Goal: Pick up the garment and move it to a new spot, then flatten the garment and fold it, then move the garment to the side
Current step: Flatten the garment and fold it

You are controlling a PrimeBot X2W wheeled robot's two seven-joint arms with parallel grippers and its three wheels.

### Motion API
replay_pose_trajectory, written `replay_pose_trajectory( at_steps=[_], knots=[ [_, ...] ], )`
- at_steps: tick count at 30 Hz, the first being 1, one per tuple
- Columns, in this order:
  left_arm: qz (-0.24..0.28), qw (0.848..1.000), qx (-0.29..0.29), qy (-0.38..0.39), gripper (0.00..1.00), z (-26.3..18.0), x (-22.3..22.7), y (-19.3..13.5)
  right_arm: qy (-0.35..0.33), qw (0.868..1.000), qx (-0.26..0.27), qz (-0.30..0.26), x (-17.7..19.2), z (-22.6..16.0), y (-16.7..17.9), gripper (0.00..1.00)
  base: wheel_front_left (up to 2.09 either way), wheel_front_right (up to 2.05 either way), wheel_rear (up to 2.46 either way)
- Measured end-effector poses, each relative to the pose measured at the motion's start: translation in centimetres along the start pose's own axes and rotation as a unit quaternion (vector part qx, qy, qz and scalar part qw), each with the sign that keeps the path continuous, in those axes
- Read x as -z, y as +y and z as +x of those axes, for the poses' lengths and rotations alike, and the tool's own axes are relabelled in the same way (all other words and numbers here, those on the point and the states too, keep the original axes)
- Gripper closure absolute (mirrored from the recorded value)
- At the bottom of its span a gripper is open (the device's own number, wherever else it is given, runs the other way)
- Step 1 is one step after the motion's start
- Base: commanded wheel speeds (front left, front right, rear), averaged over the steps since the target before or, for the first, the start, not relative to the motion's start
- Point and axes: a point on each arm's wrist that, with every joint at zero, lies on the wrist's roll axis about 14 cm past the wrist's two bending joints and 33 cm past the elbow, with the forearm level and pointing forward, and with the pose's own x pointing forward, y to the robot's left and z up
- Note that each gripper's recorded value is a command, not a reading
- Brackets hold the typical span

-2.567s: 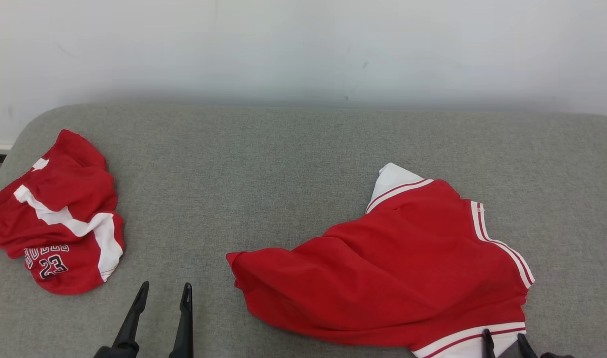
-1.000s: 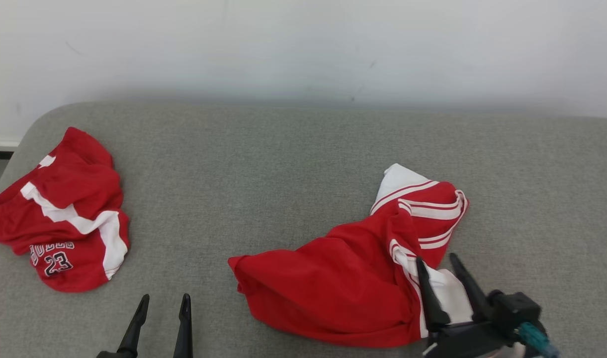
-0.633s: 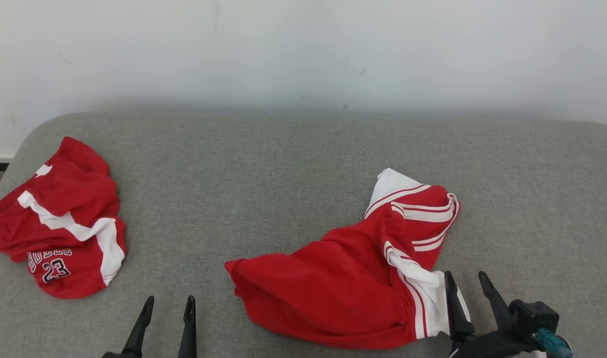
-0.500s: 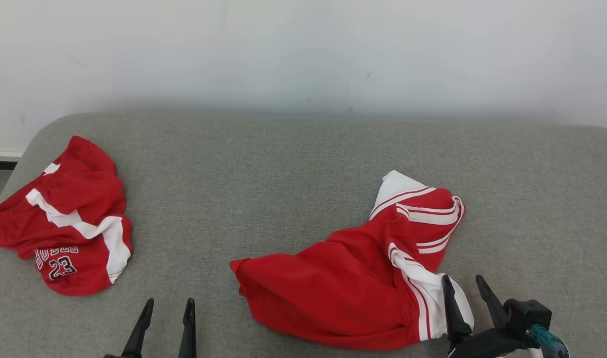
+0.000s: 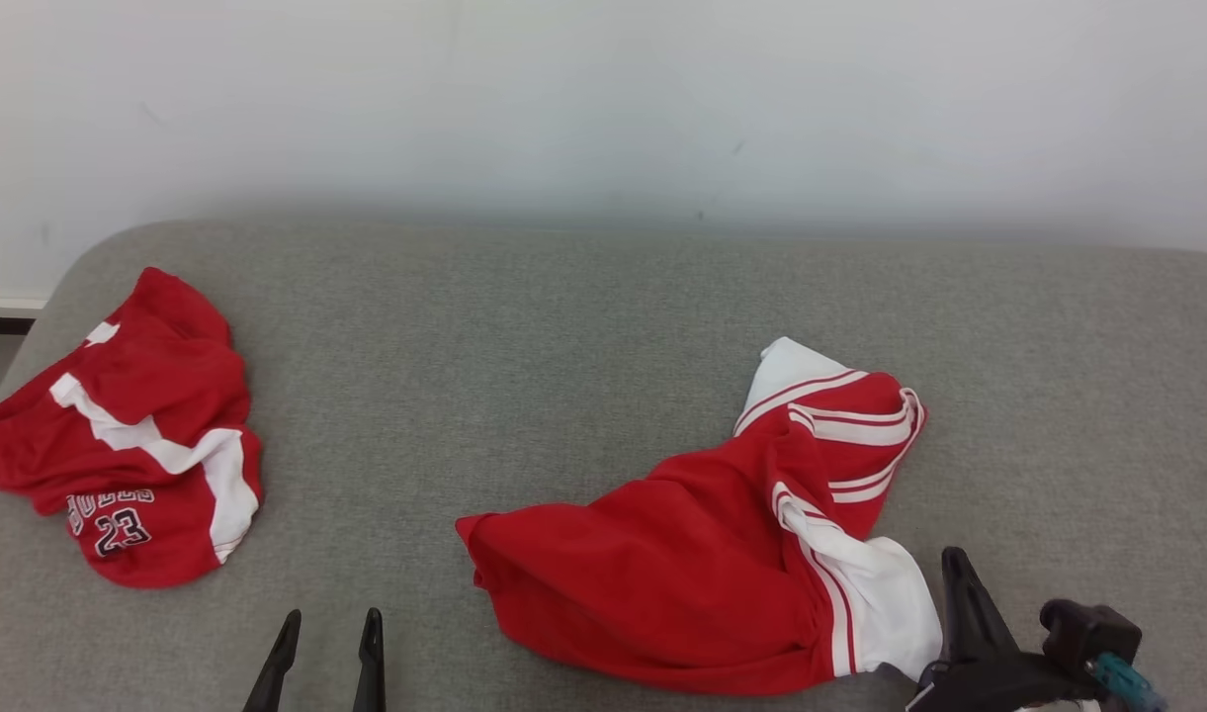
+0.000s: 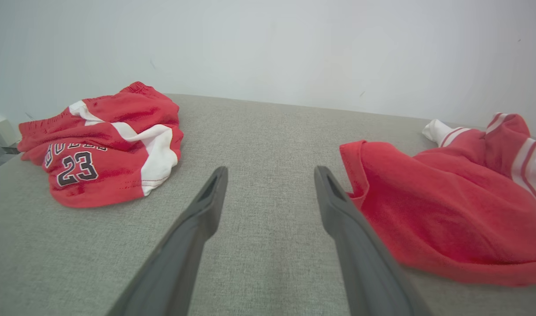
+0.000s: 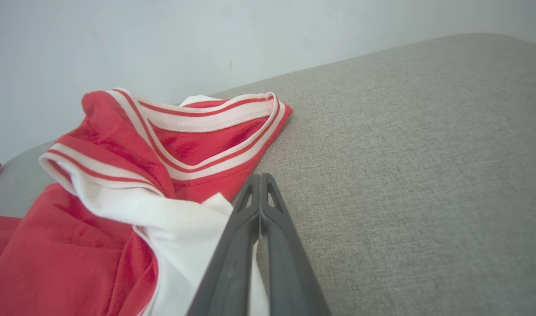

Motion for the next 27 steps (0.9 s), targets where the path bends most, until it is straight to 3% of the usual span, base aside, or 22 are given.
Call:
replay_pose_trajectory(
  at_steps=[4, 5, 6, 7, 8, 16, 21, 23, 24, 25, 27],
  knots=[
    [-0.005, 1.000, 0.011, 0.004, 0.00, 0.6, 0.2, -0.7, 0.013, 1.000, -0.002, 0.020, 1.2, -1.2, 0.2, 1.00, 0.00, 0.00, 0.00],
    [-0.006, 1.000, 0.016, 0.004, 0.00, 0.9, 0.2, -1.0, 0.018, 1.000, -0.006, 0.018, 1.6, -1.4, 0.5, 0.95, 0.00, 0.00, 0.00],
    [-0.006, 1.000, 0.020, 0.003, 0.00, 1.2, 0.2, -1.2, 0.019, 1.000, -0.008, 0.015, 1.6, -1.4, 0.5, 0.72, 0.00, 0.00, 0.00],
    [-0.007, 1.000, 0.024, 0.004, 0.00, 1.4, 0.3, -1.5, 0.017, 1.000, -0.006, 0.012, 1.5, -1.3, 0.3, 0.40, 0.00, 0.00, 0.00],
    [-0.007, 1.000, 0.026, 0.006, 0.00, 1.5, 0.4, -1.6, 0.015, 1.000, -0.004, 0.009, 1.3, -1.2, -0.1, 0.00, 0.00, 0.00, 0.00],
    [-0.008, 0.999, 0.031, 0.008, 0.00, 2.1, 0.5, -1.9, 0.005, 1.000, -0.028, -0.013, -0.1, 0.8, 1.0, 0.00, 0.00, 0.00, 0.00],
    [-0.007, 1.000, 0.021, 0.009, 0.00, 1.6, 0.6, -1.3, 0.042, 0.998, -0.036, -0.034, 1.5, 1.7, 1.0, 0.00, 0.00, 0.00, 0.00],
    [-0.006, 1.000, 0.018, 0.007, 0.00, 1.4, 0.4, -1.1, 0.066, 0.996, -0.040, -0.038, 2.5, 1.7, 1.1, 0.09, 0.00, 0.00, 0.00],
    [-0.006, 1.000, 0.016, 0.005, 0.00, 1.3, 0.4, -1.0, 0.079, 0.995, -0.043, -0.040, 3.1, 1.7, 1.3, 0.52, 0.00, 0.00, 0.00],
    [-0.006, 1.000, 0.015, 0.005, 0.00, 1.2, 0.3, -1.0, 0.086, 0.994, -0.045, -0.040, 3.4, 1.7, 1.4, 0.60, 0.00, 0.00, 0.00],
    [-0.006, 1.000, 0.014, 0.003, 0.00, 1.1, 0.2, -0.9, 0.095, 0.994, -0.047, -0.040, 3.8, 1.6, 1.5, 1.00, 0.00, 0.00, 0.00]
  ],
)
